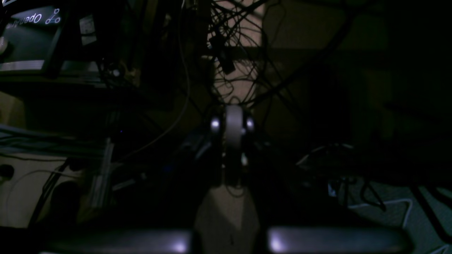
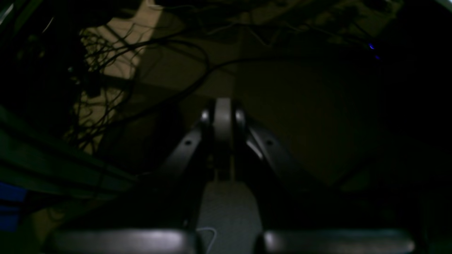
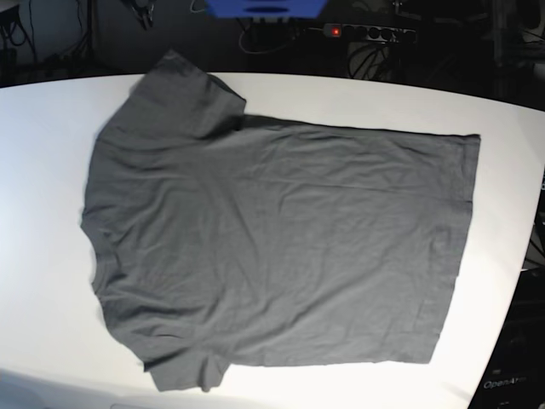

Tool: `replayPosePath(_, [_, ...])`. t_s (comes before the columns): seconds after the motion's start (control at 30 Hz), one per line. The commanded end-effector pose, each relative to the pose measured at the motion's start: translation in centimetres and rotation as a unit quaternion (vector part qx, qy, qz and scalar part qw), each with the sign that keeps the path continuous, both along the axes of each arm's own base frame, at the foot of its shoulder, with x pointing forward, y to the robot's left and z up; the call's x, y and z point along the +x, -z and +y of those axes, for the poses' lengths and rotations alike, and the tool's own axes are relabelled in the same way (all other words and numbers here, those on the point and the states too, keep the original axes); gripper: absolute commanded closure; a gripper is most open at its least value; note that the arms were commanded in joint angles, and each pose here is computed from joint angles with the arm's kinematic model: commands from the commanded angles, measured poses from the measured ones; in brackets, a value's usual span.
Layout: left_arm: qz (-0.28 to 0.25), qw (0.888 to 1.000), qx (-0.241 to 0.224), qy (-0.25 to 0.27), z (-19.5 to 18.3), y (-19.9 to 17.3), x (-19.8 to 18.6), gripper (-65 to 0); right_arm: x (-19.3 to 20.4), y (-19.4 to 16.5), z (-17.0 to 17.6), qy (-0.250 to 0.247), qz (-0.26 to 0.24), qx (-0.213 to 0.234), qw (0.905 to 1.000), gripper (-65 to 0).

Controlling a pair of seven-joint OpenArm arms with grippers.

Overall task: Fold the T-shirt properly
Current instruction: 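Move the right gripper out toward the shirt's shoulder corner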

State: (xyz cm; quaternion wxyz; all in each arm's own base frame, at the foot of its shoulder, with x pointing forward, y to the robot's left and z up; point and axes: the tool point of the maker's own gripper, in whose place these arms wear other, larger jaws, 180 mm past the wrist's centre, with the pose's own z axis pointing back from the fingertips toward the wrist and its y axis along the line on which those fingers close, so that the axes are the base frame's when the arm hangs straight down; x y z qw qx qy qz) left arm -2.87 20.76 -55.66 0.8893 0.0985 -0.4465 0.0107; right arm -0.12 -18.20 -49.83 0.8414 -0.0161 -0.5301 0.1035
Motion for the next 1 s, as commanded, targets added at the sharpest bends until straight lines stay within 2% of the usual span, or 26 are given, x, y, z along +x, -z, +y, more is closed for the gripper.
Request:
replayPosePath(0.0, [-0.009, 1.000, 0.004, 0.003, 0.2, -0.4, -0.2, -0.7, -0.6, -0.7, 0.2, -0.004, -0.005, 0.003, 1.0000, 0.0])
replayPosePath(0.2, [-0.012, 1.000, 0.003, 0.002, -0.1, -0.4, 0.0, -0.7, 2.0, -2.6, 1.4, -0.010, -0.020, 0.001, 0.9998, 0.0])
replayPosePath(0.33, [-0.013, 1.000, 0.003, 0.000, -0.1, -0.4, 0.2, -0.7, 4.3, -3.9, 1.7, -0.019, -0.018, -0.013, 0.9996, 0.0])
replayPosePath(0.53, [-0.019, 1.000, 0.008, -0.004, 0.1, -0.5, 0.7, -0.7, 5.7, -4.4, 3.5, -0.039, -0.006, -0.008, 0.9992, 0.0])
replayPosePath(0.6, [-0.023, 1.000, 0.008, -0.004, 0.1, -0.4, 1.3, -0.7, 5.9, -4.4, 3.8, -0.041, 0.000, -0.006, 0.9991, -4.6])
replayPosePath(0.8, [-0.023, 1.000, 0.006, 0.000, 0.0, -0.4, 1.3, -0.7, 5.8, -4.3, 3.9, -0.041, 0.001, -0.006, 0.9991, -25.1])
replayPosePath(0.87, [-0.023, 1.000, 0.006, 0.000, -0.1, -0.3, 1.4, -0.7, 5.8, -4.4, 3.8, -0.042, 0.000, -0.006, 0.9991, -28.3])
replayPosePath(0.97, [-0.024, 1.000, 0.006, 0.000, -0.1, -0.3, 1.5, -0.7, 5.8, -4.4, 3.8, -0.042, 0.000, -0.006, 0.9991, -28.4])
